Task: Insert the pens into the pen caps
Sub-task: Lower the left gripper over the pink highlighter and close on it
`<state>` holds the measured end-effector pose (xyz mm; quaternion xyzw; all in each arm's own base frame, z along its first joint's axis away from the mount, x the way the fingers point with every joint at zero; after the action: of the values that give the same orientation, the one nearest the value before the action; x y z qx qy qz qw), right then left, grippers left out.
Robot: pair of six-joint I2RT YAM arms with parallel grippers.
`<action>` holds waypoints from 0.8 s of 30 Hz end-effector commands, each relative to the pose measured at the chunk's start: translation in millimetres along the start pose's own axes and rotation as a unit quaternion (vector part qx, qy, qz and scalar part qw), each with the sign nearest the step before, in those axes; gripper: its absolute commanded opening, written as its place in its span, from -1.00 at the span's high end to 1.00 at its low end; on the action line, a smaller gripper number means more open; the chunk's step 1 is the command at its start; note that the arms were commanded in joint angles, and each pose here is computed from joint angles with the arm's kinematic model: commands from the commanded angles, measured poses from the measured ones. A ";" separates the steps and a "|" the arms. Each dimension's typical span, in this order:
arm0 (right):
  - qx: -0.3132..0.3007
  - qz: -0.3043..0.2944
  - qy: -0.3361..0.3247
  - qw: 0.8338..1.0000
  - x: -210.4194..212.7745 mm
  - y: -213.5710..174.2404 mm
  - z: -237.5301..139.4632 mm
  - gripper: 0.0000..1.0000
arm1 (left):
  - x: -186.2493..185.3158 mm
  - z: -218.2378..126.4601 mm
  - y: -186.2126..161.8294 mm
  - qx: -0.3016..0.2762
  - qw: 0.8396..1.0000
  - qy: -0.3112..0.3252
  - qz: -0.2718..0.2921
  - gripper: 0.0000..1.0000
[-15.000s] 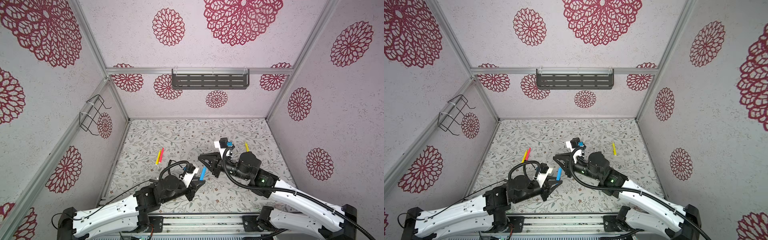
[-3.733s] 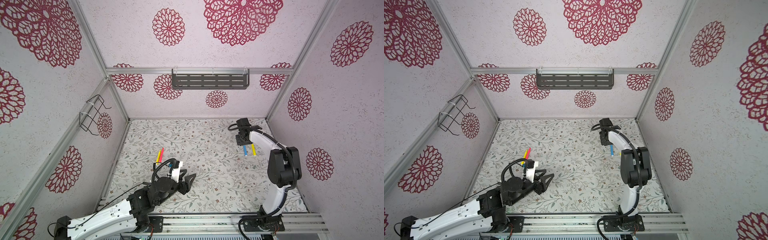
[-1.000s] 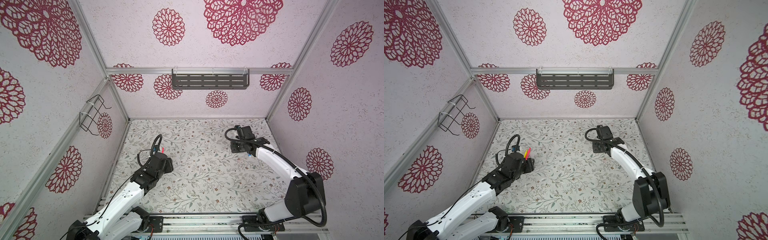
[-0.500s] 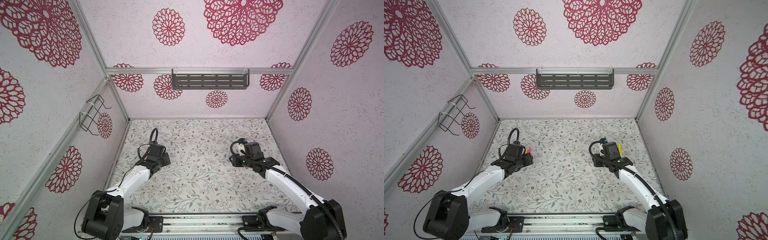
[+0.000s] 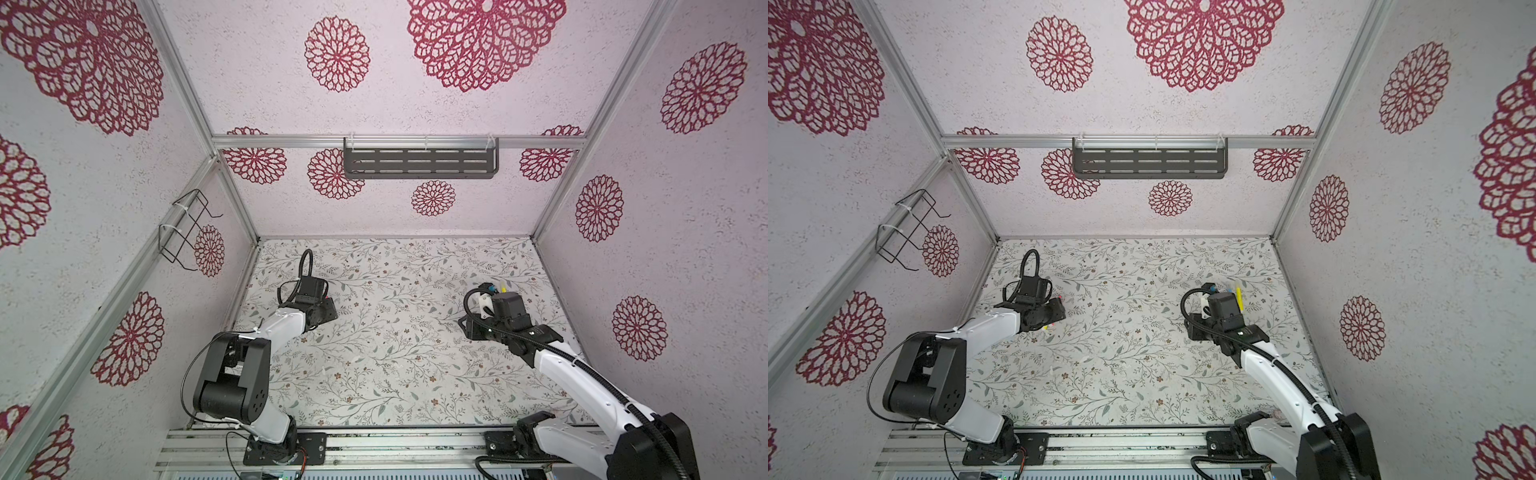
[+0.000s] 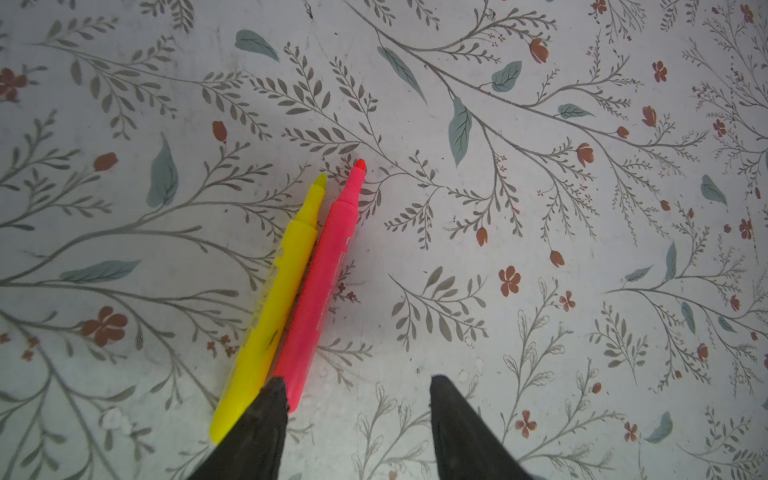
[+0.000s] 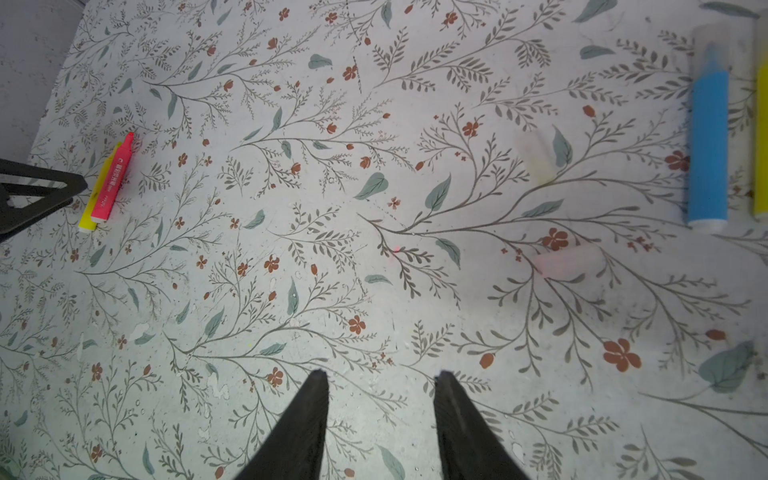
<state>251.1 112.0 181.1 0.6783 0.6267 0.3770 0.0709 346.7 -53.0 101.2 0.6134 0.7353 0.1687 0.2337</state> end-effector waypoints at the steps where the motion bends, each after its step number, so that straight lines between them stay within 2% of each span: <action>1: -0.020 0.004 0.018 1.000 5.9 4.8 -8.8 0.08 | 0.1 3.9 10.4 -0.008 1.000 -0.011 0.003 -0.15; 24: -0.048 0.002 0.032 0.998 10.5 8.0 -27.8 0.07 | 1.5 24.8 8.7 0.023 1.000 -0.014 0.009 -0.09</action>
<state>242.3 108.5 200.6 0.6643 0.6174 0.4126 0.0856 359.4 -51.5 83.8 0.6277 0.7322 0.1452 0.2208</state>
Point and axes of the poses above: each gripper's point midway between its finger pads, its own z axis out along the fingers, its own x axis along the line the jaws close on, y = z × x, the point moved 6 cm from there along -z, back along the fingers, and after that the axes turned 9 degrees about z, right-handed, at the moved point
